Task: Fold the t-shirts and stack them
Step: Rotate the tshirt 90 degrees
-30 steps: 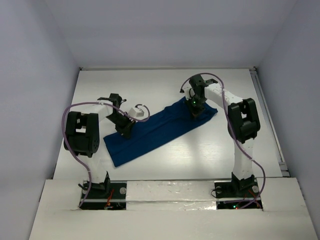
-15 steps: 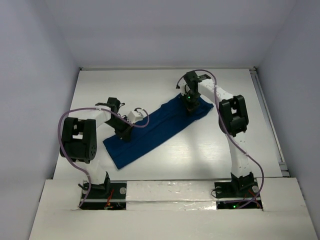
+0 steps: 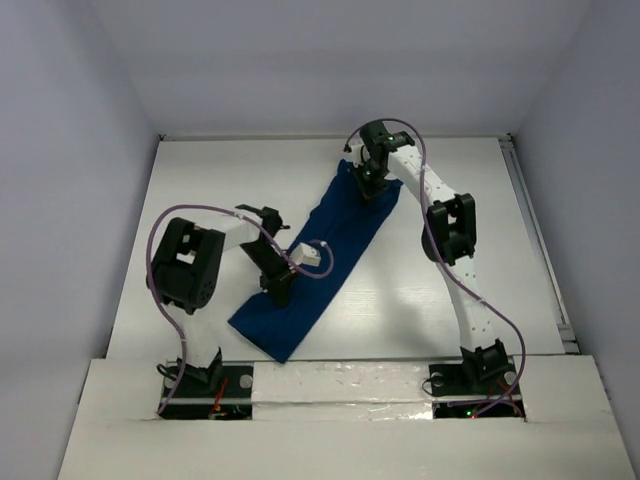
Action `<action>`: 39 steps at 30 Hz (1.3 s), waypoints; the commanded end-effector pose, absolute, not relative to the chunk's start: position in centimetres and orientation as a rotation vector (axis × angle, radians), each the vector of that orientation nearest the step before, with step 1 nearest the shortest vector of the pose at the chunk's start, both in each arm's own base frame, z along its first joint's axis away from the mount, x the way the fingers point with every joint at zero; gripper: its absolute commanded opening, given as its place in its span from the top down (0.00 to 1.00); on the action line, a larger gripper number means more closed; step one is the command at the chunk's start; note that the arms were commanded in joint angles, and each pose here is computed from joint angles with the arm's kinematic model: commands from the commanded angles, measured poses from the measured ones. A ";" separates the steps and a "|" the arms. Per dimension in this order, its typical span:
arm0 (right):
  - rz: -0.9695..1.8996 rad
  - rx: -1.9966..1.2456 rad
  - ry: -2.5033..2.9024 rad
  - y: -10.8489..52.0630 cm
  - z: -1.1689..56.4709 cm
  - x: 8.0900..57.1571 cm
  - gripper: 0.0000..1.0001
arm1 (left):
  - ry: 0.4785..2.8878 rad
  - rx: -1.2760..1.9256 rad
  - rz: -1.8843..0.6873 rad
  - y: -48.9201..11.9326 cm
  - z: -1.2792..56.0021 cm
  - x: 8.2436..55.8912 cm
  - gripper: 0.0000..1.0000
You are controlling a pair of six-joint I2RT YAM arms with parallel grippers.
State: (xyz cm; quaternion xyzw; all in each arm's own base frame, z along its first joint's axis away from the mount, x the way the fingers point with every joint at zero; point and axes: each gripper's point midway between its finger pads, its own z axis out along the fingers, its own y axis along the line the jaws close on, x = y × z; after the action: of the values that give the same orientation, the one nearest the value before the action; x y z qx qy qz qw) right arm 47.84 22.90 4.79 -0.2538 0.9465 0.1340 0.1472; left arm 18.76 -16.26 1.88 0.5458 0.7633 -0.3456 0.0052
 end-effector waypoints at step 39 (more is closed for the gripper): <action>0.432 -0.511 2.234 12.1 25.0 41.2 1.00 | 2.032 1.369 -0.706 -35.9 11.4 42.7 1.00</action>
State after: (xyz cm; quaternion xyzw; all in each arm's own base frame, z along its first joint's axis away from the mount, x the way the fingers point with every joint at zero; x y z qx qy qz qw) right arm 40.37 14.27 18.74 -0.2182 0.9176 0.1603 0.2910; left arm 39.12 -34.37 8.16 0.5580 0.7511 -0.2672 0.2306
